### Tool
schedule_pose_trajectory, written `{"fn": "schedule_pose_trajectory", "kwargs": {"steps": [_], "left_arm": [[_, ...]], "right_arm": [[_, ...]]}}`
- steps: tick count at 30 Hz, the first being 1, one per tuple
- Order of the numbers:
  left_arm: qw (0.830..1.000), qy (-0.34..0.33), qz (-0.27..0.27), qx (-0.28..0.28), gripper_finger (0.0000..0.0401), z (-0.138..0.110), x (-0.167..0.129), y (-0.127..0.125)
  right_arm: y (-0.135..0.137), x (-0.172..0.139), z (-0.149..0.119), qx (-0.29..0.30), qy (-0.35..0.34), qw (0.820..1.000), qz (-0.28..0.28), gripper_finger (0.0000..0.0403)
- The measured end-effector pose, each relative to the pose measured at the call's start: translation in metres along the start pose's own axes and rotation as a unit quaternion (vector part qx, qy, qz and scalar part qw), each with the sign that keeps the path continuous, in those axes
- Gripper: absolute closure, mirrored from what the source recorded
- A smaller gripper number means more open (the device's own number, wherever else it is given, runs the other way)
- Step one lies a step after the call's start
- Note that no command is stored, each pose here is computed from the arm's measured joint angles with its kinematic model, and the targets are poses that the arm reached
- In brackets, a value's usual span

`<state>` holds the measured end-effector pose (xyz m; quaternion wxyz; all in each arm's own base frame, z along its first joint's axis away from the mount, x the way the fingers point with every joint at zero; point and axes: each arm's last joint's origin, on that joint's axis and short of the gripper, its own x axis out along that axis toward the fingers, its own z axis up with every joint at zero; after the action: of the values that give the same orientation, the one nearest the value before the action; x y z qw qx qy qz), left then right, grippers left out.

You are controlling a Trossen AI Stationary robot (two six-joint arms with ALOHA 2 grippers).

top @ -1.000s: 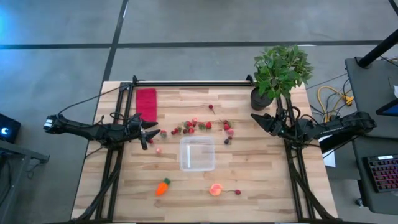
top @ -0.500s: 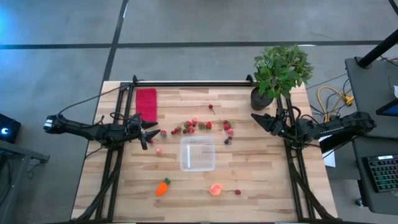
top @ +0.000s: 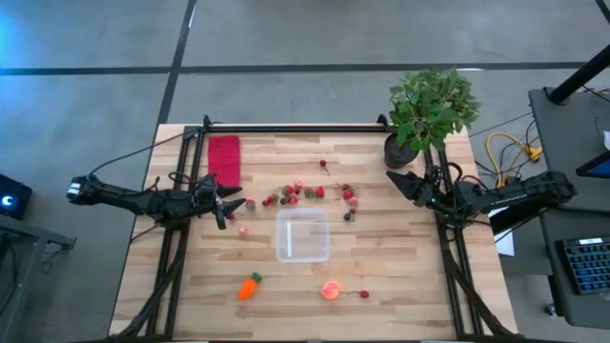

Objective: Pick and placing Produce into tupperware
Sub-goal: Put the red cherry into the transparent bin

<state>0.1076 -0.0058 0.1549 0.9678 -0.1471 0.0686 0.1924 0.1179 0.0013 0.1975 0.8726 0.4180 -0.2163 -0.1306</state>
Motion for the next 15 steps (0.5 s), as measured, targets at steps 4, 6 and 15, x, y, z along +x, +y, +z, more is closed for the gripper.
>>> {"fn": "schedule_pose_trajectory", "kwargs": {"steps": [4, 6, 15], "left_arm": [[1.000, 0.000, 0.000, 0.000, 0.0198, 0.0000, 0.0000, 0.0000], [1.000, 0.000, 0.000, 0.000, 0.0198, 0.0000, 0.0000, 0.0000], [1.000, 0.000, 0.000, 0.000, 0.0198, 0.0000, 0.0000, 0.0000]], "right_arm": [[0.0009, -0.0006, 0.0024, -0.028, -0.014, 1.000, -0.002, 0.0177], [0.0014, -0.0007, 0.0028, -0.038, -0.015, 0.999, 0.001, 0.0177], [0.0042, -0.0009, 0.0034, 0.058, -0.002, 0.998, 0.029, 0.0177]]}}
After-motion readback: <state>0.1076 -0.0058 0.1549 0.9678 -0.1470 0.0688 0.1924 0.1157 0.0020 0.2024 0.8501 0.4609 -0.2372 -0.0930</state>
